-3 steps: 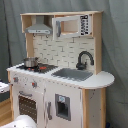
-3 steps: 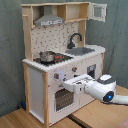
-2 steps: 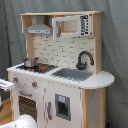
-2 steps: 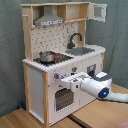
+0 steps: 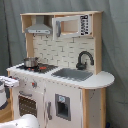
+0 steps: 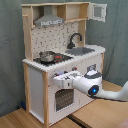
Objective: Play with the kitchen
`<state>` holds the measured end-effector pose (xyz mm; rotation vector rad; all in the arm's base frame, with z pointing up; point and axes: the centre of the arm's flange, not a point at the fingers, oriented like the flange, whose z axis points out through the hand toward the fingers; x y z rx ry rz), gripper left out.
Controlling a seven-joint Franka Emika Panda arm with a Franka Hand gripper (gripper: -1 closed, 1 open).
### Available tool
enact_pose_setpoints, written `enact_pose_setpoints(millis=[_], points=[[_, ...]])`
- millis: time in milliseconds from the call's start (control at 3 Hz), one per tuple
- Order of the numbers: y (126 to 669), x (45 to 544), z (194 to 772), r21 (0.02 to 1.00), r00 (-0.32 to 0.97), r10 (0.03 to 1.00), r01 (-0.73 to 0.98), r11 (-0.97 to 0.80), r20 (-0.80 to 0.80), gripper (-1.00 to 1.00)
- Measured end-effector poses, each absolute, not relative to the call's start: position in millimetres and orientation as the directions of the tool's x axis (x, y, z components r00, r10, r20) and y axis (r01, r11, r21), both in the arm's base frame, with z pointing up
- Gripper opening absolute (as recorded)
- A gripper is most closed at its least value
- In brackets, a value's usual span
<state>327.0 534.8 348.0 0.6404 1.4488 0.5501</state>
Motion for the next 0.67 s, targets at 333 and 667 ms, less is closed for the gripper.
enact_pose_setpoints(millis=[333,667], points=[[537.8,349.4,335.8,0.684,0.021,0.683,0.036,0.729,-0.73,1.0],[544.2,350.2,333.4,0.682,0.012,0.682,0.03,0.731,-0.731,1.0]])
